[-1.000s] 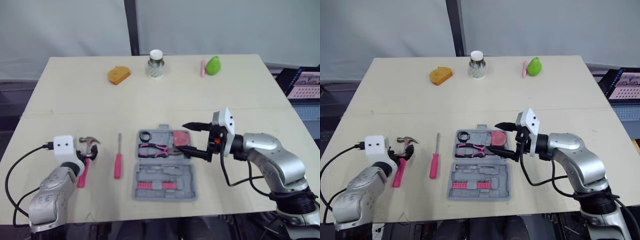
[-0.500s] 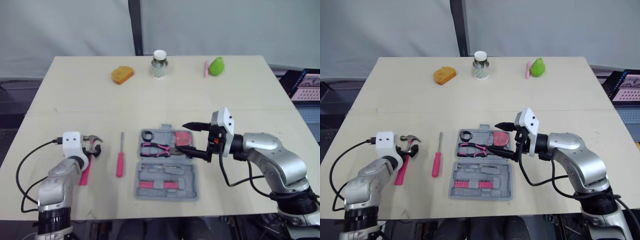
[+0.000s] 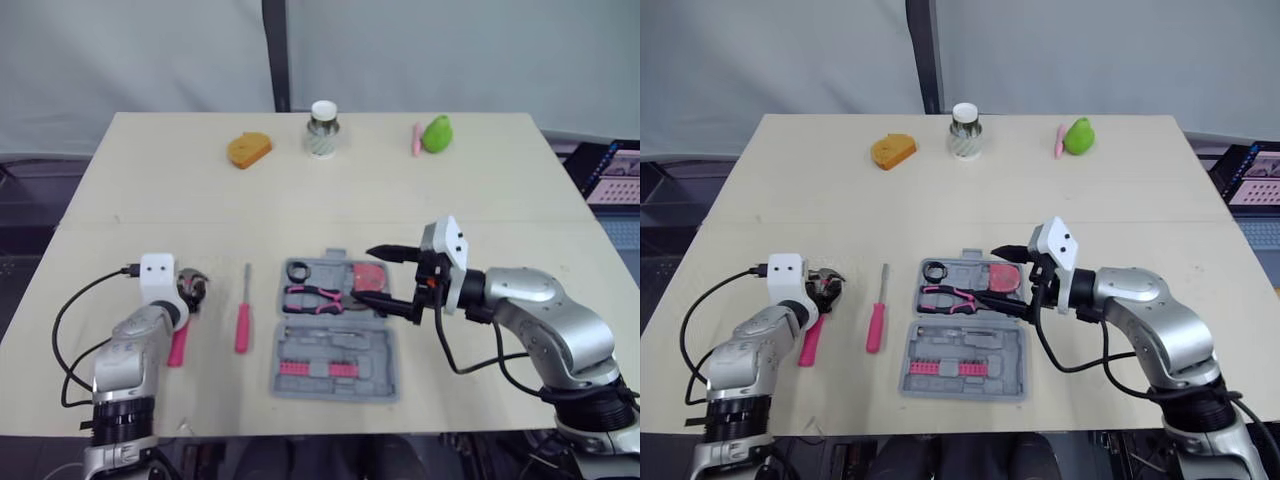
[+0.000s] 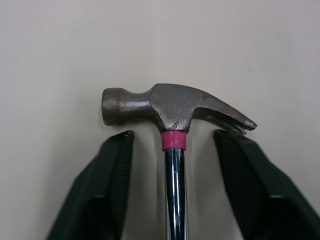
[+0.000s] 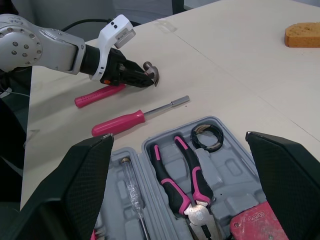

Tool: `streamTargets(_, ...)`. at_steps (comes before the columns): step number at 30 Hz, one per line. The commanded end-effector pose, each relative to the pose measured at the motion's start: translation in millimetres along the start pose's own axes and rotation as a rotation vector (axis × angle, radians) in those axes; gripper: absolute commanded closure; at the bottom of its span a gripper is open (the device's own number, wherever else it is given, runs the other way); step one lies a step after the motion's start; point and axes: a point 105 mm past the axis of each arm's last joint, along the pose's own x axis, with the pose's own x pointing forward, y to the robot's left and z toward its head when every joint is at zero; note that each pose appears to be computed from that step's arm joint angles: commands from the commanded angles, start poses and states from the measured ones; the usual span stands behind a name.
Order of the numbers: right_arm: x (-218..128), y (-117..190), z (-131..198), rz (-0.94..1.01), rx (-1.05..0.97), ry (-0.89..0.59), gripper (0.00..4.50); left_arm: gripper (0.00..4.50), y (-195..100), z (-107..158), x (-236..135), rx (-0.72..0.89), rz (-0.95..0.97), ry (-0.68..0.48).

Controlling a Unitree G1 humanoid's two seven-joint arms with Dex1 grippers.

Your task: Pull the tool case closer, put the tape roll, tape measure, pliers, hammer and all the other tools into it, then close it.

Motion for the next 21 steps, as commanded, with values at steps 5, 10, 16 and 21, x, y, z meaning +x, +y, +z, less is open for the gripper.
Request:
streamTargets(5,0.2,5.0,6.2,0.011,-0.031,-0.018,0.00,4.47,0.3,-32.1,4.8,-0.020,0.009,0.102)
streamTargets(10,-1.5,6.5,6.9,0.016,-0.034,-0.022,0.00,4.47,3.6,-24.2,5.1,-0.011,-0.016,0.046)
streamTargets(16,-20.0,15.4,15.6,0.075,-0.065,0.010,0.00,4.47,-19.2,48.5,-28.5,0.314,-0.325,-0.128)
streamTargets(21,-33.5,27.3,2.5,0.139,-0.094,0.119,0.00,4.47,-73.6,64.5,-74.4,0.668,-0.769,-0.052)
